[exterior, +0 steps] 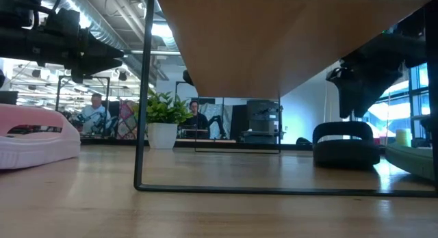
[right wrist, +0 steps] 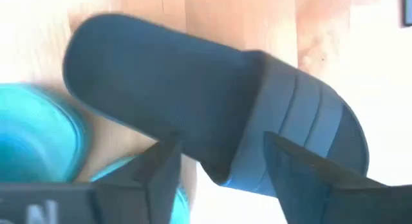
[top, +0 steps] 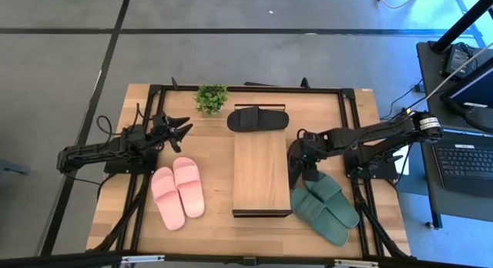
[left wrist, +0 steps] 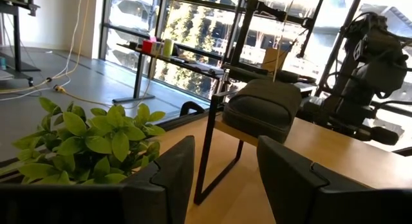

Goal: Pick and place slides into the shelf
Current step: Put the black slide on the shelf

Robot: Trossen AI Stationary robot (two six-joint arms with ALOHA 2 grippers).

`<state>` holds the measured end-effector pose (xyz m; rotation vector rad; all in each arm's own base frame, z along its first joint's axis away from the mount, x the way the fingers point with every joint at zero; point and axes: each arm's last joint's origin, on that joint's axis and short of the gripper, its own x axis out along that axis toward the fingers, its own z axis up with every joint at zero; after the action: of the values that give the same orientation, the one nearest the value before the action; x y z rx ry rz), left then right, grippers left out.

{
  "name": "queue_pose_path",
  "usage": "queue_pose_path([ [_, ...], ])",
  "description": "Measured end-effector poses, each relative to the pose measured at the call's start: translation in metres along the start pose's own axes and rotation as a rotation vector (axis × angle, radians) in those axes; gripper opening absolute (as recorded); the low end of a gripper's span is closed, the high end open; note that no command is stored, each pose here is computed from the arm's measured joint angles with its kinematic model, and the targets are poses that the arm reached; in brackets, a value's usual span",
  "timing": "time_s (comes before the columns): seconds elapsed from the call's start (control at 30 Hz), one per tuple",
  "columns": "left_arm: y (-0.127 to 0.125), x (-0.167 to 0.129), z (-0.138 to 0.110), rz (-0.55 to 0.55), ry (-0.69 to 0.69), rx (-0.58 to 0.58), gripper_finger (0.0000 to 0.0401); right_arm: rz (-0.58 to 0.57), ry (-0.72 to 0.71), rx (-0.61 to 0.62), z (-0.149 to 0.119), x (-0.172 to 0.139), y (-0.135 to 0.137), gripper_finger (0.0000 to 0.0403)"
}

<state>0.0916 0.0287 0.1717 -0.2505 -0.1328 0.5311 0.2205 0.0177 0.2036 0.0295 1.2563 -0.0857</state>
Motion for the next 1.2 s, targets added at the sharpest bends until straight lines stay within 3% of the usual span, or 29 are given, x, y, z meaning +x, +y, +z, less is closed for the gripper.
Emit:
queue_pose_path([
  [0.23, 0.0, 0.0, 0.0, 0.0, 0.0, 0.0, 0.0162, -0.035, 0.042, 0.124, -0.002, -0.005, 0.0, 0.0267],
  [0.43, 0.001, 0.0, 0.0, 0.018, -0.006, 0.0, 0.0162, -0.269, 0.004, 0.139, -0.01, -0.001, 0.005, 0.0268],
  [0.73, 0.0, 0.0, 0.0, 0.018, -0.006, 0.0, 0.0162, -0.196, -0.06, 0.183, -0.009, 0.005, 0.021, 0.0267],
  [0.9, 0.0, 0.0, 0.0, 0.017, -0.006, 0.0, 0.0162, -0.311, 0.007, 0.154, -0.012, 0.016, 0.02, 0.0267],
  [1.2, 0.0, 0.0, 0.0, 0.017, -0.006, 0.0, 0.0162, -0.399, 0.104, 0.14, -0.012, 0.042, 0.02, 0.0267],
])
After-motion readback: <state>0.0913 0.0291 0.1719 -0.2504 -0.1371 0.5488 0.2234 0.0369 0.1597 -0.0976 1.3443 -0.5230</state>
